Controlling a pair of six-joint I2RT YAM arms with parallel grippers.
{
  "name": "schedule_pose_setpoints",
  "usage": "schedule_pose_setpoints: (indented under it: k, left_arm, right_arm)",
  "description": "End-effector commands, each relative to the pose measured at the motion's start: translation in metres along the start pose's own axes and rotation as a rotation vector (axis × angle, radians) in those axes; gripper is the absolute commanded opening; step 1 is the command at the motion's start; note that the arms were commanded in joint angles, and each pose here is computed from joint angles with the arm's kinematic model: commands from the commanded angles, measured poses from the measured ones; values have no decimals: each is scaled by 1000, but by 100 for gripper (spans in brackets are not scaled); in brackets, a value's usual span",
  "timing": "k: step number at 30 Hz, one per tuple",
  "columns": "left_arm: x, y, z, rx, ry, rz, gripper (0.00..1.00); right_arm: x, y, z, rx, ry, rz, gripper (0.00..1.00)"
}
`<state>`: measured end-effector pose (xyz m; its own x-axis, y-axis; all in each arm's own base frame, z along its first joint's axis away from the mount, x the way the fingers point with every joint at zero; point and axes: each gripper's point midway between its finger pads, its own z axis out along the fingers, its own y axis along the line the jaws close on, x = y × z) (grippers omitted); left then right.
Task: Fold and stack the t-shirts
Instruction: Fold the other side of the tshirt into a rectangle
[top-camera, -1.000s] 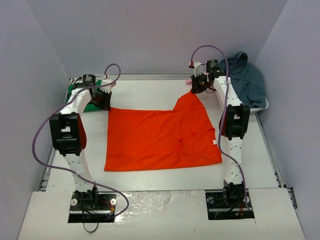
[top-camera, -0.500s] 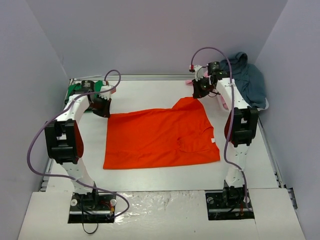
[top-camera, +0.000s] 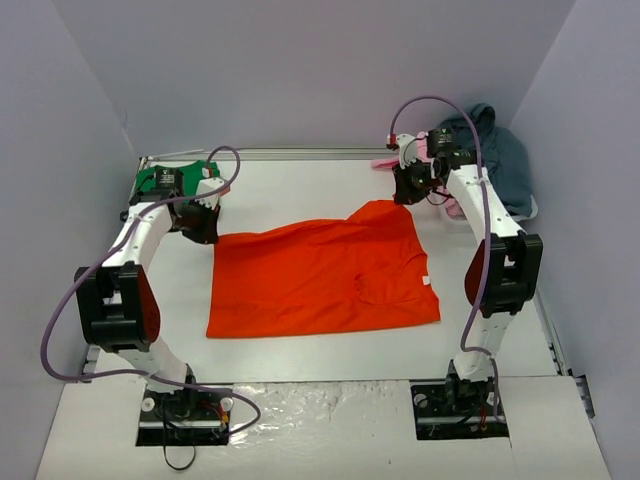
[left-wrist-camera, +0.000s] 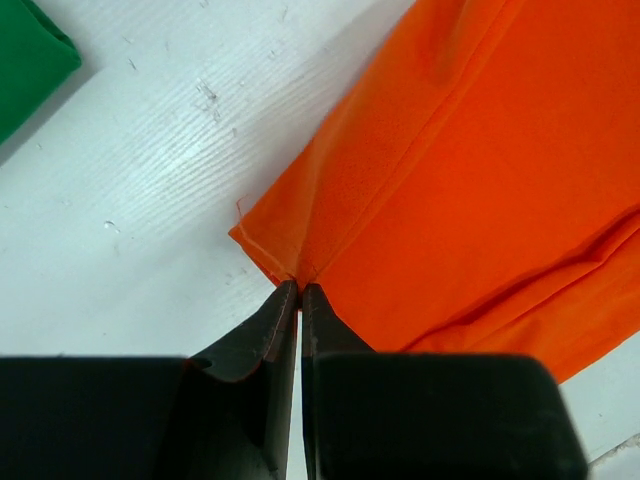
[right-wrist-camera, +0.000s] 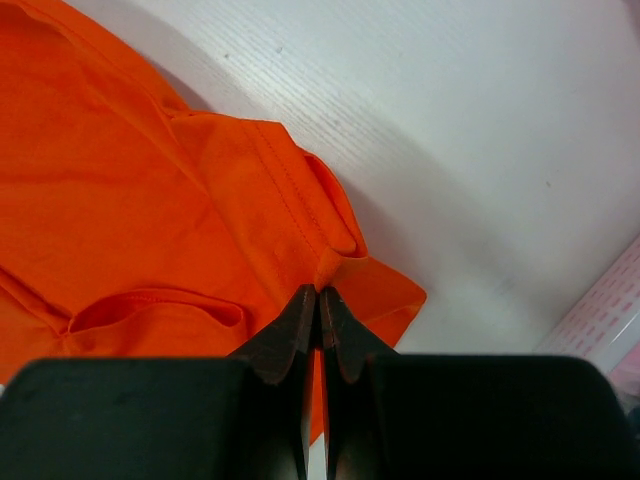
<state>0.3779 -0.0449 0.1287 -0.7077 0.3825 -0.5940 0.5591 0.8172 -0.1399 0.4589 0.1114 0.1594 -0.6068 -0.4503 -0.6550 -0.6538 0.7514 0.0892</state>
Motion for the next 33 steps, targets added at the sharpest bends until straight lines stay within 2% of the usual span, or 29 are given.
schedule_pose_setpoints:
  k: [1,11,33]
  left_arm:
    - [-3,-13,-15,12,-31,44,2]
    - [16,-26,-22,10,-26,69,2]
    - [41,-12,-21,-89,29,97,2]
  right_arm:
    - [0,15,-24,2,-11,-25,0]
    - [22,32,-38,-3,29,-31,0]
    - [83,50,-44,0,180,-45,0]
